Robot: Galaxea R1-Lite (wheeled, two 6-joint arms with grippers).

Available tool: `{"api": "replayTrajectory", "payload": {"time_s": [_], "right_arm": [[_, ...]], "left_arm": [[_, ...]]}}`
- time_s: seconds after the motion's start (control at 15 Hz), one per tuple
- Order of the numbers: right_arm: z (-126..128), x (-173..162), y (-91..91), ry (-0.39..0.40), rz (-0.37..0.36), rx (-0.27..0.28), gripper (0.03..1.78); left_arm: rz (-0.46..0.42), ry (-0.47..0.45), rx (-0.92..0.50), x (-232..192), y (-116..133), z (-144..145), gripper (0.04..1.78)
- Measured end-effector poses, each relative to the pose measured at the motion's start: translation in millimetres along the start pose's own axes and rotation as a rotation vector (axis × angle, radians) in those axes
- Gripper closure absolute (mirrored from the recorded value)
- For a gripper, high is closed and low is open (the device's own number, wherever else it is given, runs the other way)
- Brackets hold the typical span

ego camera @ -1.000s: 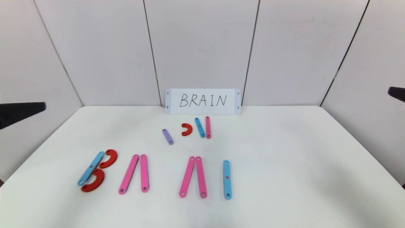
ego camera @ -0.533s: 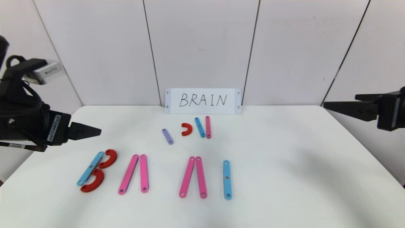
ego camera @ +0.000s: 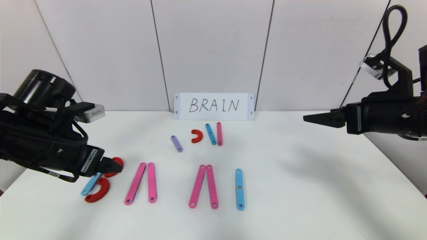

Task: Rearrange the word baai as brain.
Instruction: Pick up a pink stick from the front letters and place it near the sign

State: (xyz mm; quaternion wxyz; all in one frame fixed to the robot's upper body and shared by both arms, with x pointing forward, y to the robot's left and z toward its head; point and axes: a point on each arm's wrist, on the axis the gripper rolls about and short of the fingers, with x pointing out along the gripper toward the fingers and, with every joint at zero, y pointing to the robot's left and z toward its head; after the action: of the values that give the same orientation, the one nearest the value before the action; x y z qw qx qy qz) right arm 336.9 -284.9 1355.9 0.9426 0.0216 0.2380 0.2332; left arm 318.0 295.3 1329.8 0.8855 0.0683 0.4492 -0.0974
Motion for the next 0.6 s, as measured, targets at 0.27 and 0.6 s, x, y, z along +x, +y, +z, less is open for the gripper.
{"api": "replayTrajectory", "payload": {"time_s": [0.27,0.6], "right_arm": [[-8.2,15.2,-0.2,0.054,0.019,0.01,0.08],[-12.1,22.6,-2.8,0.08,0.017,0.019,0.08]], "left_arm": [[-0.011,0.011,0.006,30.8,-1.5,-6.0,0.08],[-0.022,0.049,0.0,70.5,-4.2,-11.2,0.08]]}}
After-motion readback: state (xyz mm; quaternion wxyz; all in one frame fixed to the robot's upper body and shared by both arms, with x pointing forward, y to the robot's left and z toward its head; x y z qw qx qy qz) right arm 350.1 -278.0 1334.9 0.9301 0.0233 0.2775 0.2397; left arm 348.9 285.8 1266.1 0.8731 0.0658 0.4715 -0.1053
